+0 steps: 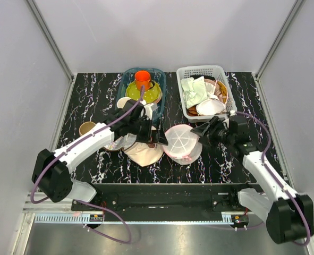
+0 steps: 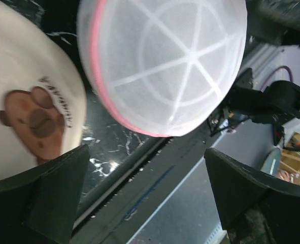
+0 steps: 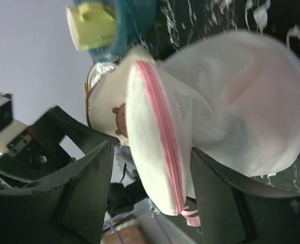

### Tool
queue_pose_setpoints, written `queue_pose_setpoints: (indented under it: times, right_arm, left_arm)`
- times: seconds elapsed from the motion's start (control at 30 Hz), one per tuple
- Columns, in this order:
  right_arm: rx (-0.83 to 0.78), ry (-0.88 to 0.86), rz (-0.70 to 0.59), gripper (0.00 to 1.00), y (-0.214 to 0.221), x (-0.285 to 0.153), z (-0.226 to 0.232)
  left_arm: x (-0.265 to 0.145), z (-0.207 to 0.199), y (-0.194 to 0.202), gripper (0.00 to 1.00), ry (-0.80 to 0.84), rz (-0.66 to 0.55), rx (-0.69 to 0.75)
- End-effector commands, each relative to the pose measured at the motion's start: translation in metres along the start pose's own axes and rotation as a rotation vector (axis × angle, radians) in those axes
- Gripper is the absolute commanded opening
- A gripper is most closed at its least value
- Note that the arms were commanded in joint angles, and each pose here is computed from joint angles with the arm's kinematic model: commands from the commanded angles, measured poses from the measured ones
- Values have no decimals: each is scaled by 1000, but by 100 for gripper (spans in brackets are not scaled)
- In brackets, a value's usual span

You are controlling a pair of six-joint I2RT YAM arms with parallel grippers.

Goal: Unzip the laundry bag and remove the bra

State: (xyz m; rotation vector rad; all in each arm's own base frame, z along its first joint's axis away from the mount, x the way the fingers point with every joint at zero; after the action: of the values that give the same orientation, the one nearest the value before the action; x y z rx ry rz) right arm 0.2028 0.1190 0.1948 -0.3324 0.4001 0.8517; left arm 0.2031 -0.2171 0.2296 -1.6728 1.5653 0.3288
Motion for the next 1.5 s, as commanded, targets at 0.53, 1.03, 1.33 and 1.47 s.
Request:
queue_pose_setpoints:
  times: [0.53,1.03,1.33,1.47]
  right_arm:
    - [-296,244,-210,73,-8,-58,25]
    - [-279,254,-220,74,3,-63,9]
    - [-252,246,-236,74,4,-58,0]
    - [-246,244,-223,74,7,-59,-1]
  left_arm:
    - [8,-8,35,99,97,182,-77]
    - [42,1,29,99,203,44,-145]
    - [58,0,17,98,239,-18,-200]
    - [51,-11,2,98,241,-43,-154]
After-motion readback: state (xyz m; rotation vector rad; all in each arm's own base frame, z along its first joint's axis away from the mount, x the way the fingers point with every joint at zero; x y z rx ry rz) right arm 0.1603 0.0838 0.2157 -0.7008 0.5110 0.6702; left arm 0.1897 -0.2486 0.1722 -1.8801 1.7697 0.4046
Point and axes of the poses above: each gripper's point midway between its finger pads, its own x axis out along the fingers, its own z axis along the line the jaws close on, y = z × x, the point moved 9 cm from there along -x, back along the fingers, and after that the axes turned 2 degrees about -x, right-handed, at the moved point
